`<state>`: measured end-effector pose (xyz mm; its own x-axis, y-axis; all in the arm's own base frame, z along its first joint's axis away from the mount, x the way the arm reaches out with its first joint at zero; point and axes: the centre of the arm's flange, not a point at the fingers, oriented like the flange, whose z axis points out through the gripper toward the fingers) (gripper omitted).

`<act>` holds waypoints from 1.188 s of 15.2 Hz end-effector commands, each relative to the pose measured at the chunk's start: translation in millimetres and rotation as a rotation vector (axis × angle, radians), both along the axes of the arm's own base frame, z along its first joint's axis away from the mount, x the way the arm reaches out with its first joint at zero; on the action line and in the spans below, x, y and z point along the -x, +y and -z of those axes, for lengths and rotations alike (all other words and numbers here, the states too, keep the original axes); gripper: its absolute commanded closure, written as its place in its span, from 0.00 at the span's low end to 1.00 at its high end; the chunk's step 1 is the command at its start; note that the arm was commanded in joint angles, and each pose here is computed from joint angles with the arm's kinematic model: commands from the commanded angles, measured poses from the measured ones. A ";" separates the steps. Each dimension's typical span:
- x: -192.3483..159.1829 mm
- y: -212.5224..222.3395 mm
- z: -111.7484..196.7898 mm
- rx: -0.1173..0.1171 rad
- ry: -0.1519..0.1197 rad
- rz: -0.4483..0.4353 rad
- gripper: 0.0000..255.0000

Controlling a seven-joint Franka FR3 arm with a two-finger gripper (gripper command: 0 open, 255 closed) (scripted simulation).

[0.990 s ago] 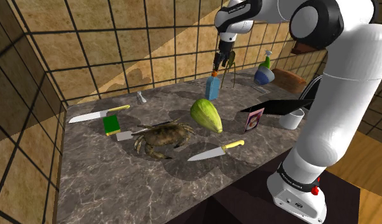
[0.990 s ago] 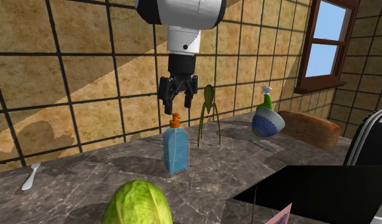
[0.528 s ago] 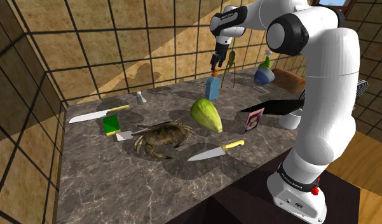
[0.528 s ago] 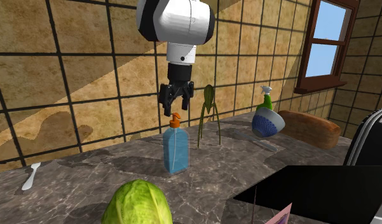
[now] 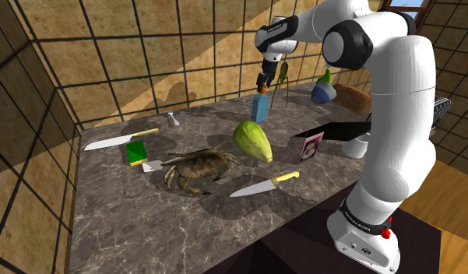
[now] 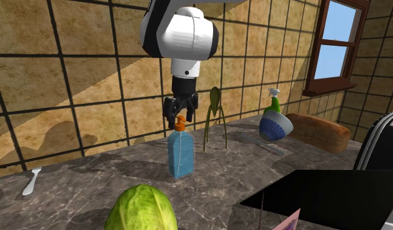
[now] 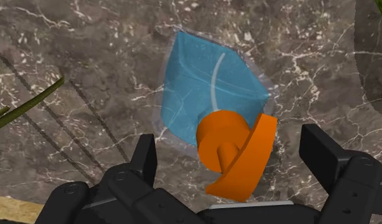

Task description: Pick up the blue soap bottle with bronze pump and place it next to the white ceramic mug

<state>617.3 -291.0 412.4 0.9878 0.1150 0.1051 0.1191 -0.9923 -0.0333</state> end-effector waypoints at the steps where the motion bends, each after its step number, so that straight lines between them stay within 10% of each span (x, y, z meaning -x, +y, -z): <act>1: -0.2 -0.1 1.0 0.000 0.000 0.000 0.00; 5: -0.2 -0.1 0.9 0.000 0.000 0.000 0.00; 6: -0.2 -0.1 0.9 0.000 0.000 0.000 1.00; 18: -0.2 -0.1 -14.9 0.000 0.000 0.000 1.00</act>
<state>617.7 -290.9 422.9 0.9878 0.1150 0.1052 0.1191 -0.9923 -0.0332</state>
